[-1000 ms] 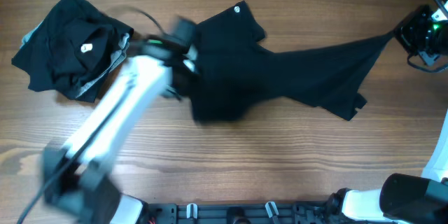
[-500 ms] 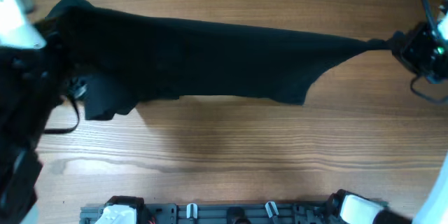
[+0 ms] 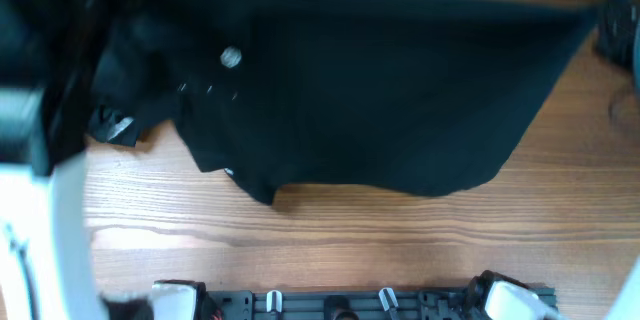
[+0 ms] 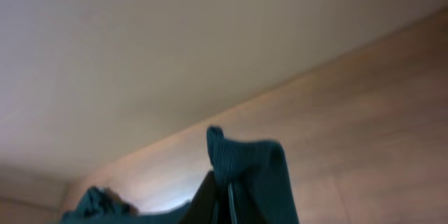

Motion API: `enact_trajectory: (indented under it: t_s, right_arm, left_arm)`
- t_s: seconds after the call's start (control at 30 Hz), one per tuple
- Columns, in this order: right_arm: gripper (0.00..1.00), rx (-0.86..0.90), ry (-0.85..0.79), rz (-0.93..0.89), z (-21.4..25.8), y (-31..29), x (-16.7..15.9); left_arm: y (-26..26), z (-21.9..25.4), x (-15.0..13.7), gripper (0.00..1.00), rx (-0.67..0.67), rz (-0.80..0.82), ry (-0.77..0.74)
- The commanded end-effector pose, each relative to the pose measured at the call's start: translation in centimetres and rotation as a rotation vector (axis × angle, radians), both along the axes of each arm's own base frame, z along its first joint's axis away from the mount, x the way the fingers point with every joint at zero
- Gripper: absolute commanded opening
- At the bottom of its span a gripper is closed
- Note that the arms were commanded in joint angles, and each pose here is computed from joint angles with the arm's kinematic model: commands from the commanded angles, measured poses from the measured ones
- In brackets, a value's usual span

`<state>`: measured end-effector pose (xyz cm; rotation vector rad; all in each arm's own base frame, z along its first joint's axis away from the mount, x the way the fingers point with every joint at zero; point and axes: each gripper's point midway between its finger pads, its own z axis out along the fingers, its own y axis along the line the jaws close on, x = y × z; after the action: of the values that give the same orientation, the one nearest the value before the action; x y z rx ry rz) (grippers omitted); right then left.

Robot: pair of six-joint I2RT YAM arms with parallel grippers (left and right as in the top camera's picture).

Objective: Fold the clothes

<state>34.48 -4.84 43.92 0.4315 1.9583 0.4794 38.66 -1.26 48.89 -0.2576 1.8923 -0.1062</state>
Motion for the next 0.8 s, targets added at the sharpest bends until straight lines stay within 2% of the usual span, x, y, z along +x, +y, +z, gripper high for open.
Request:
enact_trajectory:
  t_s: [0.0,0.07,0.17,0.23,0.27,0.37,0.43,0.5,0.6,0.67,0.77]
  right_arm:
    - [0.04,0.109,-0.041,0.075,-1.6,-1.1,7.2]
    - [0.04,0.107,-0.145,0.171,0.2,-0.3,8.8]
    - [0.05,0.042,-0.245,0.169,3.2,-0.7,8.3]
    - [0.04,0.015,-0.219,0.108,2.9,-1.6,7.6]
    - [0.04,0.004,-0.174,0.078,1.8,-2.1,7.4]
    - [0.04,-0.017,0.040,0.021,-3.9,-3.2,6.6]
    - [0.04,0.000,0.257,0.070,-10.0,-2.4,5.4]
    - [0.04,0.029,0.473,0.137,-16.3,-1.0,3.7]
    - [0.05,0.053,0.711,0.125,-23.1,-0.5,0.6]
    - [0.05,0.055,0.825,0.107,-25.4,-0.6,-1.6]
    - [0.06,0.038,0.925,0.081,-26.2,-0.9,-3.7]
  left_arm:
    - [-4.6,-2.9,8.2,0.04,-0.055,-0.231,-0.008]
    - [-5.7,-0.2,9.9,0.04,-0.060,-0.267,-0.134]
    - [-5.7,5.9,8.3,0.05,-0.044,-0.277,-0.299]
    - [-5.5,7.3,6.5,0.05,-0.014,-0.282,-0.296]
    - [-5.5,6.4,6.2,0.05,-0.005,-0.285,-0.257]
    - [-5.4,-0.3,5.9,0.05,-0.011,-0.285,0.006]
    - [-4.9,-6.8,4.8,0.05,-0.011,-0.260,0.267]
    - [-4.3,-14.3,2.6,0.04,-0.016,-0.224,0.597]
    - [-3.8,-21.2,-0.4,0.04,-0.048,-0.169,0.935]
    - [-4.0,-23.2,-1.8,0.04,-0.069,-0.141,1.029]
    - [-5.3,-25.4,-4.9,0.04,-0.067,-0.139,1.138]
